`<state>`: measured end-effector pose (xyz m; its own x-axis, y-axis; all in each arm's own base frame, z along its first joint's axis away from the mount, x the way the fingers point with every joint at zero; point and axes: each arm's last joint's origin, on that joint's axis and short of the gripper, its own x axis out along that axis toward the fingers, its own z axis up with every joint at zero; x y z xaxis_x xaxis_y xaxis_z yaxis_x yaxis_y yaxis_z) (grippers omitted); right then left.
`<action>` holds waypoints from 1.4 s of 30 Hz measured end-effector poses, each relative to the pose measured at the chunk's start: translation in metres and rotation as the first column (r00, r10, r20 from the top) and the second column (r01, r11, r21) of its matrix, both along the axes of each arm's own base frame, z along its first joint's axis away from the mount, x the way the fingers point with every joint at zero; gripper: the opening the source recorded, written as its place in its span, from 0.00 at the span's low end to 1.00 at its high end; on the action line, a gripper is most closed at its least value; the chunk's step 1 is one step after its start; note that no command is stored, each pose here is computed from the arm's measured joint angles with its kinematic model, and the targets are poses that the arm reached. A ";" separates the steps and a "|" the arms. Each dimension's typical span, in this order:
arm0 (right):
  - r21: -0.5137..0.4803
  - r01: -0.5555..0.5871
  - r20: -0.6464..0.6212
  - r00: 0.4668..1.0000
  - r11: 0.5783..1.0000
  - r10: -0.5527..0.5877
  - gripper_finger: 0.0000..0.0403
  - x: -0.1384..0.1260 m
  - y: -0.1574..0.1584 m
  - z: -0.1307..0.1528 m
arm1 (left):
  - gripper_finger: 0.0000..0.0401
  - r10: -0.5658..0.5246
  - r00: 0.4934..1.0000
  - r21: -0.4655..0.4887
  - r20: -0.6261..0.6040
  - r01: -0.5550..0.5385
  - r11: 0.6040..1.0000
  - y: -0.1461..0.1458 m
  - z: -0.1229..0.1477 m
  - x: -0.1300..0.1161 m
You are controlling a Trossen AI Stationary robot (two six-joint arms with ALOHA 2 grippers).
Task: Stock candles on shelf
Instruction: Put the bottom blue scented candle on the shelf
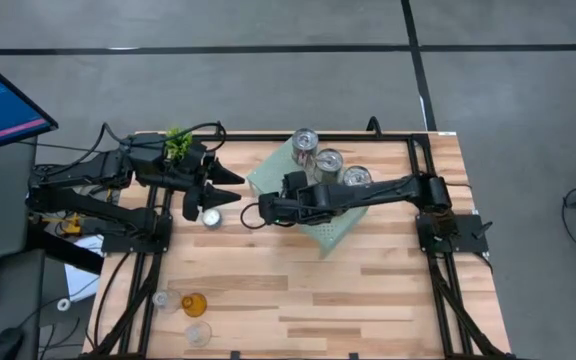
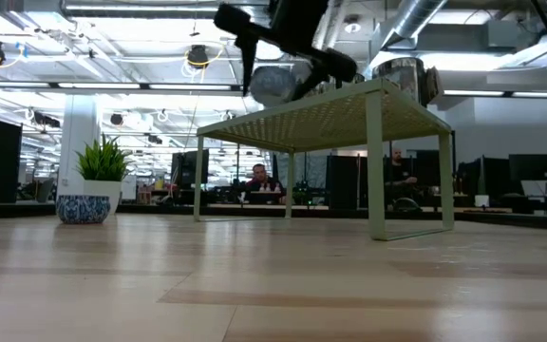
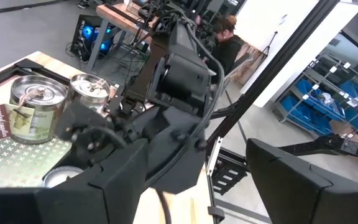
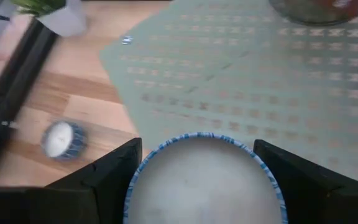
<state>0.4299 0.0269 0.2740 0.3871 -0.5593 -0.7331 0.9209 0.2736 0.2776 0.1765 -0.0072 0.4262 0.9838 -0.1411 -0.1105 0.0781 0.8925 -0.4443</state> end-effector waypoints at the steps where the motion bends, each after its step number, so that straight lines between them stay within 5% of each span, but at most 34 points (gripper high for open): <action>1: 0.011 -0.003 -0.010 1.000 1.000 0.004 0.72 0.001 0.000 -0.002 | 0.68 0.000 1.000 0.000 0.000 0.000 1.000 0.000 0.000 0.000; 16: -0.018 -0.054 -0.111 0.992 0.998 0.052 0.72 -0.002 -0.003 -0.008 | 0.68 -0.004 1.000 0.026 0.003 0.004 1.000 0.000 0.000 0.000; 29: -0.023 -0.074 -0.113 0.991 0.997 0.071 0.93 -0.001 -0.003 -0.007 | 0.68 -0.004 1.000 0.026 0.004 0.004 1.000 0.000 0.000 0.000; 42: -0.027 -0.077 -0.072 0.995 0.997 0.075 0.94 -0.011 -0.002 0.013 | 0.68 -0.004 1.000 0.026 0.003 0.004 1.000 0.000 0.000 0.000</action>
